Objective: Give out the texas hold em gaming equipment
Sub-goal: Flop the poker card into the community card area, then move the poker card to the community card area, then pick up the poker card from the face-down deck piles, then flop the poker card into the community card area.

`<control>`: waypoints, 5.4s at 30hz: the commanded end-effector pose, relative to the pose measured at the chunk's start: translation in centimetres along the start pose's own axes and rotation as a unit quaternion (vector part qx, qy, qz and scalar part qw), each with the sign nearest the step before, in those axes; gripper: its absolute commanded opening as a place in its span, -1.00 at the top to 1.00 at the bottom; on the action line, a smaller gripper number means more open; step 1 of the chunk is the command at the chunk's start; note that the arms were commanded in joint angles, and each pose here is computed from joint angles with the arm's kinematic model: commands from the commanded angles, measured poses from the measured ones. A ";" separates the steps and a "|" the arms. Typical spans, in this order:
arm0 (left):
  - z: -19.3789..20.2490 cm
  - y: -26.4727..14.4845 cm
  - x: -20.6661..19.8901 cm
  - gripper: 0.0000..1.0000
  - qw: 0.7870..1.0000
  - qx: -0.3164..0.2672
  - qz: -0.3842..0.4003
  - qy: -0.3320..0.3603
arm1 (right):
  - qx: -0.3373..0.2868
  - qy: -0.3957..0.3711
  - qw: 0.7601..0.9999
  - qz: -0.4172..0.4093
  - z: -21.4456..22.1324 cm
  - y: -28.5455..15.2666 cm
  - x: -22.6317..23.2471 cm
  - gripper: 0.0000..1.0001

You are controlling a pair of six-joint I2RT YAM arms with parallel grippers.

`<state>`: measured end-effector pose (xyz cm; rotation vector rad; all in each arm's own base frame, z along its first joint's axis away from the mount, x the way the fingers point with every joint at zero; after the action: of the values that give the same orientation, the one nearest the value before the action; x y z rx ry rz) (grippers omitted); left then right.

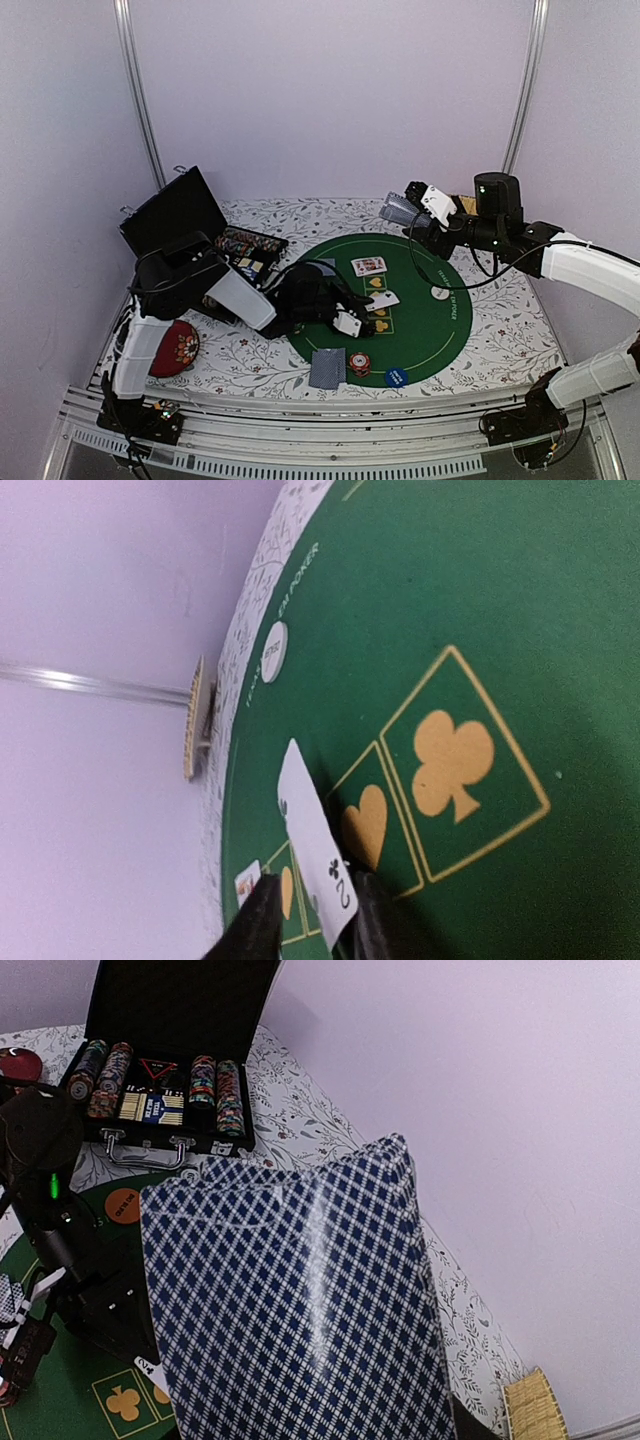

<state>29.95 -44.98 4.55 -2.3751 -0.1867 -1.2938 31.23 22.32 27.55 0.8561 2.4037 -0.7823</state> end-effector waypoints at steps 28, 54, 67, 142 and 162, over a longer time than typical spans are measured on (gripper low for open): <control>1.4 1.5 1.7 -0.86 0.820 0.207 0.080 -0.527 | 0.016 0.024 0.999 0.034 0.5 -1.1 -1.8 0.06; 8.6 3.1 2.2 -0.38 0.870 0.338 0.024 -0.359 | 0.008 0.022 0.999 0.034 0.4 -1.7 -1.5 0.06; 9.4 2.4 3.6 -0.39 0.872 0.335 0.005 -0.356 | 0.007 0.023 0.999 0.038 0.3 -1.8 -1.7 0.06; -6.8 -14.4 17.4 1.00 0.714 -0.038 0.002 -0.699 | -0.058 -0.038 0.995 -0.078 -5.1 3.4 5.8 0.07; -4.9 -19.2 15.3 1.00 0.912 -0.041 -0.161 -0.376 | -0.021 0.032 0.999 -0.005 -0.3 1.7 0.0 0.07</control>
<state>28.08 -31.25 30.24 -3.0557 -0.7102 0.1181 32.05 24.98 25.24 0.7707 2.4862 -0.7797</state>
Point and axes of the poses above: each gripper's point midway between its finger pads, its own y axis out along the fingers, its own x axis along the line the jaws close on, z = x × y, the point moved 4 cm from there along -y, back along the fingers, and after that the axes turned 11 degrees about -y, right-handed, at the moved point
